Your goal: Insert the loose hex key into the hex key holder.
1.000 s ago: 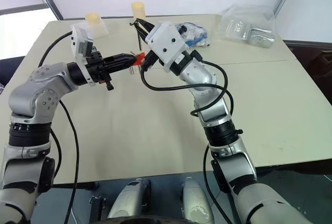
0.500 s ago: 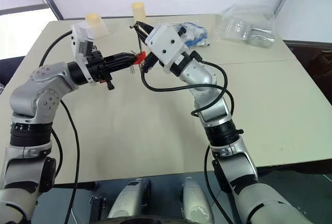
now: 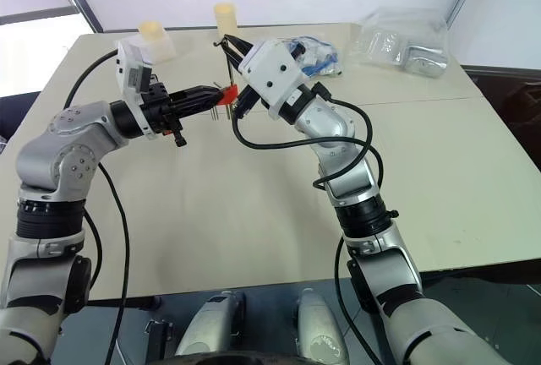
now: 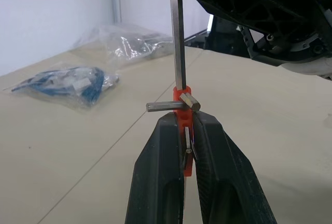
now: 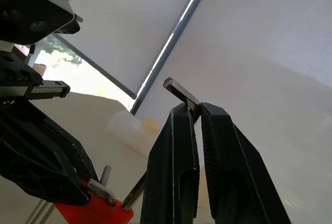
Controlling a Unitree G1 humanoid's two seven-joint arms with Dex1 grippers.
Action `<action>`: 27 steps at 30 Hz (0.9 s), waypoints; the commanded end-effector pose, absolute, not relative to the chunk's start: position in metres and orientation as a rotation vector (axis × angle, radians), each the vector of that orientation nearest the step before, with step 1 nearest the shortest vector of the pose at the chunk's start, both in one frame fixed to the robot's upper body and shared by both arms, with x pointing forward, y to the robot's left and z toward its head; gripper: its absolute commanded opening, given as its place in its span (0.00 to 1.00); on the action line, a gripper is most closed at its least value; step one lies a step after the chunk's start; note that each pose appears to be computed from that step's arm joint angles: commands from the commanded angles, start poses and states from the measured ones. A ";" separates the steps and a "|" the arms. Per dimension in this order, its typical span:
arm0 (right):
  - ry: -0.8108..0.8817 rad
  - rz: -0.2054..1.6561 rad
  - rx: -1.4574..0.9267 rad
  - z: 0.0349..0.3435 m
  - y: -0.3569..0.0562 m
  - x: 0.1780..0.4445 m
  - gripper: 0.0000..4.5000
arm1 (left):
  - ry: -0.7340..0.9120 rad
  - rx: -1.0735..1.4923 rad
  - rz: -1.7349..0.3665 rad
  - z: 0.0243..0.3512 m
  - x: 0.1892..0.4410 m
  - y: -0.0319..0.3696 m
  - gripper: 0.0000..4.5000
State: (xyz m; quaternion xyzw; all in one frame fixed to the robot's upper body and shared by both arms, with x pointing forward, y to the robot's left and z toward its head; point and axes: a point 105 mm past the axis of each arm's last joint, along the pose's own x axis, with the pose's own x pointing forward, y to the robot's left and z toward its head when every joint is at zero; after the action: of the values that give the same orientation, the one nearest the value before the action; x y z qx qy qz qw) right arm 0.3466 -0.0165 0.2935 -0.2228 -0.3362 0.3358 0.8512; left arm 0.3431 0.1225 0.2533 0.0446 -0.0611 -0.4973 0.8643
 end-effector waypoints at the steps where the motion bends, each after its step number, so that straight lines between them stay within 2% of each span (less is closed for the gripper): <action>1: -0.762 0.695 -0.460 0.308 -0.019 0.342 0.01 | -0.198 0.126 -1.045 0.271 0.340 0.123 0.00; 14: -0.758 0.703 -0.453 0.308 -0.018 0.341 0.01 | -0.211 0.117 -1.038 0.274 0.341 0.124 0.00; 15: -0.758 0.704 -0.452 0.308 -0.018 0.341 0.17 | -0.212 0.117 -1.038 0.274 0.341 0.124 0.00; 17: -0.758 0.709 -0.454 0.307 -0.017 0.341 0.32 | -0.214 0.117 -1.037 0.275 0.341 0.124 0.00; 21: -0.748 0.727 -0.459 0.304 -0.015 0.339 0.76 | -0.219 0.115 -1.034 0.276 0.341 0.125 0.00; 22: -0.742 0.745 -0.464 0.302 -0.014 0.337 0.92 | -0.221 0.114 -1.033 0.277 0.341 0.125 0.00; 23: -0.738 0.761 -0.468 0.300 -0.013 0.335 0.99 | -0.222 0.113 -1.033 0.277 0.341 0.125 0.00; 27: -0.701 0.816 -0.479 0.290 -0.017 0.329 0.99 | -0.220 0.110 -1.038 0.276 0.341 0.123 0.00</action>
State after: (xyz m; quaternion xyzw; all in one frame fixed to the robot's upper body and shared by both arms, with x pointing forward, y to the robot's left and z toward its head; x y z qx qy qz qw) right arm 0.3424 -0.0167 0.2790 -0.2282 -0.3069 0.3726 0.8455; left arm 0.3451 0.1231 0.2581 0.0452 -0.0703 -0.4936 0.8657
